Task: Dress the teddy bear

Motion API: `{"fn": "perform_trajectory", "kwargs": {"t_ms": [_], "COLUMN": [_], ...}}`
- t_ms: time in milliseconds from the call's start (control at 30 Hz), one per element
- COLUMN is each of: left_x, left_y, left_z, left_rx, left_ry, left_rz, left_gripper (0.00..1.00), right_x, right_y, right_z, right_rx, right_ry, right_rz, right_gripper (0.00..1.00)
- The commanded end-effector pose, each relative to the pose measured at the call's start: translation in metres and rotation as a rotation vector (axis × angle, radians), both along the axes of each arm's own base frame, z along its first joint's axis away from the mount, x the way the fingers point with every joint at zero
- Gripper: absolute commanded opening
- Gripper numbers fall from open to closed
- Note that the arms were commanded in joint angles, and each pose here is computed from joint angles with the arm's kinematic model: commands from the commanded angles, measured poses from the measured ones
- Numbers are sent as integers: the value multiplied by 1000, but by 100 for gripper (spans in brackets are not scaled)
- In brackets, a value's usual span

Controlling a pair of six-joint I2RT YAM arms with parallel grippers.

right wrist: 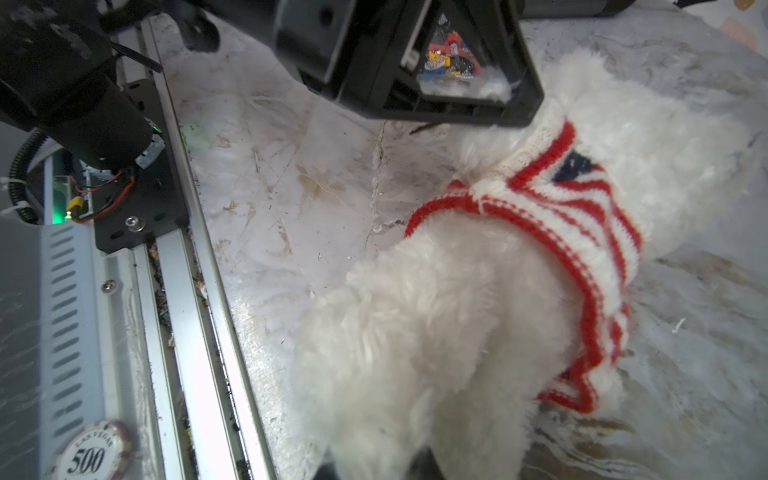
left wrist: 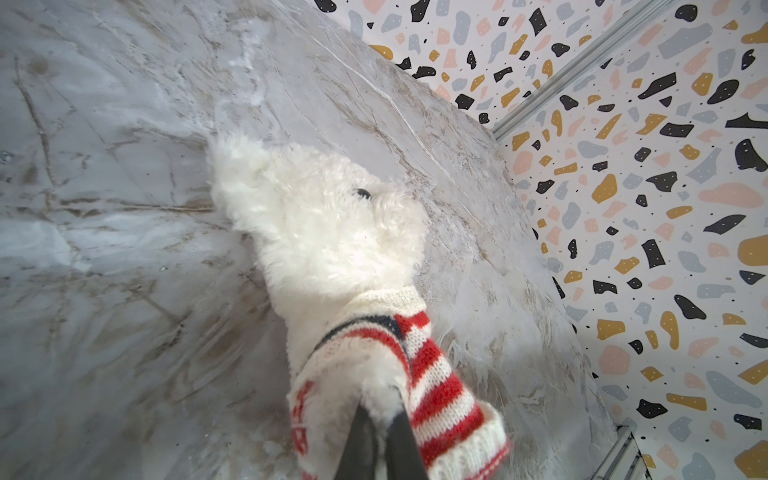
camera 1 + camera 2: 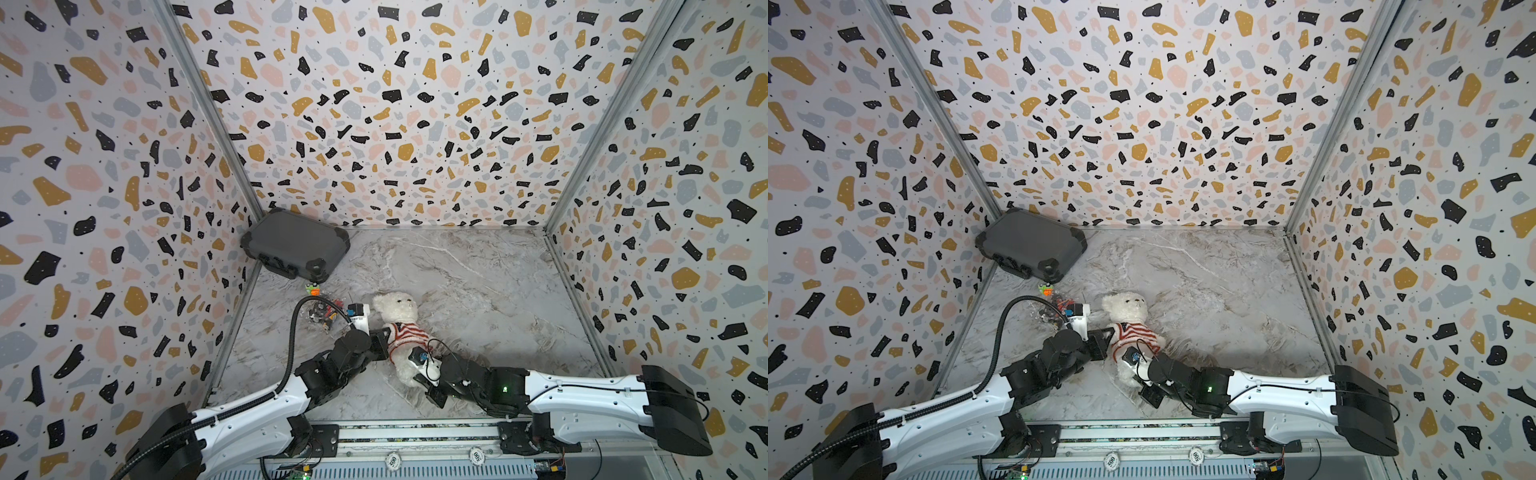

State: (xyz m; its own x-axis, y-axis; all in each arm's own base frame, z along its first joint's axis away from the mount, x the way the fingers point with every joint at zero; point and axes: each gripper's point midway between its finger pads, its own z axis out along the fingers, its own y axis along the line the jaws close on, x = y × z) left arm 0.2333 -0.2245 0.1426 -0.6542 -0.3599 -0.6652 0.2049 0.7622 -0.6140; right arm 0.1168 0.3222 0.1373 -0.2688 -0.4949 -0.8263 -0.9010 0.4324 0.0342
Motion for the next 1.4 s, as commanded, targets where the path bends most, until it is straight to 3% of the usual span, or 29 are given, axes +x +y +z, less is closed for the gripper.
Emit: {"fn": "perform_trajectory", "kwargs": {"t_ms": [0, 233, 300, 533, 833, 1367], "left_x": [5, 3, 3, 4, 6, 5], "left_y": [-4, -6, -7, -16, -27, -36], "left_z": [29, 42, 45, 45, 39, 33], "left_rx": [-26, -33, -34, -25, -26, -25], "left_ry": [-76, -120, -127, -133, -127, -122], "left_rz": [-17, -43, -51, -85, -113, -141], "left_gripper": [15, 53, 58, 58, 58, 57], "right_x": [2, 24, 33, 66, 97, 101], "right_y": [6, -22, -33, -73, -118, -126], "right_z": [45, 68, 71, 65, 33, 17], "right_rx": [184, 399, 447, 603, 682, 584], "right_ry": [48, 194, 224, 360, 437, 377], "right_rz": [53, 78, 61, -27, -243, -296], "right_gripper": [2, 0, 0, 0, 0, 0]}}
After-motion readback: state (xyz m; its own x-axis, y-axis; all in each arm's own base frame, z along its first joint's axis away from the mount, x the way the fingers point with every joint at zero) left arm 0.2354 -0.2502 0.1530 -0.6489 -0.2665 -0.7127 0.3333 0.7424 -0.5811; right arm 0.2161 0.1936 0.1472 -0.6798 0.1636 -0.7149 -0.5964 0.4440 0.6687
